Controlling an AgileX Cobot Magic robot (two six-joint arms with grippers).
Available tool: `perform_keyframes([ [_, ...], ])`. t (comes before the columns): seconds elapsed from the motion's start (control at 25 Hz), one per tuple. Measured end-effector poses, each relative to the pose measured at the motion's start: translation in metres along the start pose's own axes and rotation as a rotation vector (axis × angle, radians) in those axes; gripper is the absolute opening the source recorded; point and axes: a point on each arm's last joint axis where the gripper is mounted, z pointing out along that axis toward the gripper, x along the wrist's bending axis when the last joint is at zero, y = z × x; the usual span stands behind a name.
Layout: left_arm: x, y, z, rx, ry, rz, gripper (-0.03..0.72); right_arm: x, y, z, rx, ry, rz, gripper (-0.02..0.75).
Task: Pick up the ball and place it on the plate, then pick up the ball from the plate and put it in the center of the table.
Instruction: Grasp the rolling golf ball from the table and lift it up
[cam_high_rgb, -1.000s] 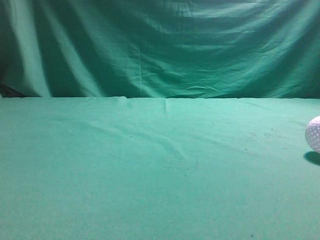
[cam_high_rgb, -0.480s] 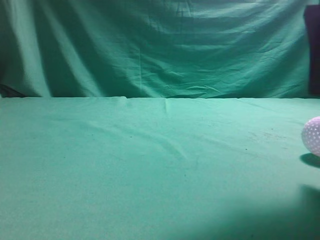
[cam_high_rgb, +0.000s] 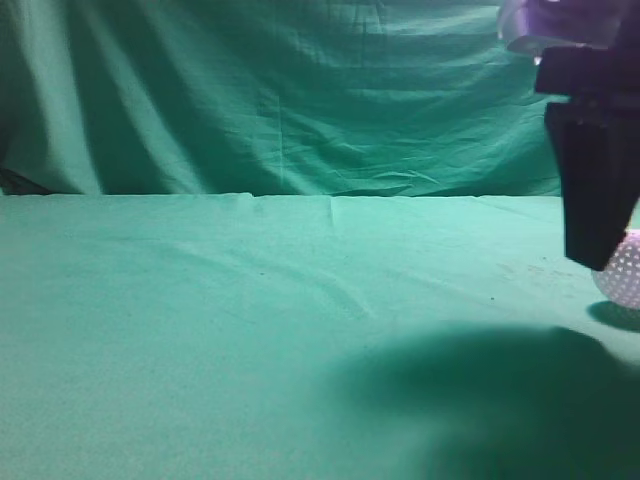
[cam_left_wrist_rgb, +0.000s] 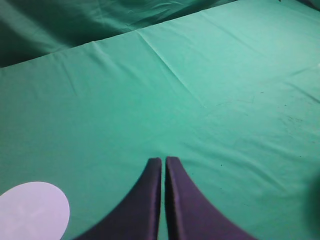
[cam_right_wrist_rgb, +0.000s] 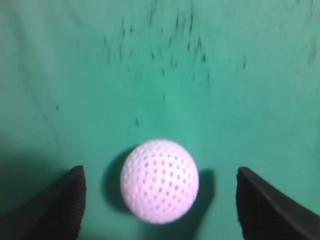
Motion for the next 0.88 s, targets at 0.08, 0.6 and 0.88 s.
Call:
perform_keyframes([
  [0.08,0.0,0.0,0.0,0.001,-0.001,0.0,0.0,0.0,0.006,0.003,0.002,0.0,0.0,0.56],
  [0.6,0.0,-0.001,0.0,0.007,-0.004,0.002,0.0,-0.001,0.01,0.017,0.039,0.002,0.005,0.516],
  [0.88,0.0,-0.001,0.0,0.007,-0.004,0.002,0.0,-0.001,0.01,0.022,0.058,0.002,0.006,0.33],
])
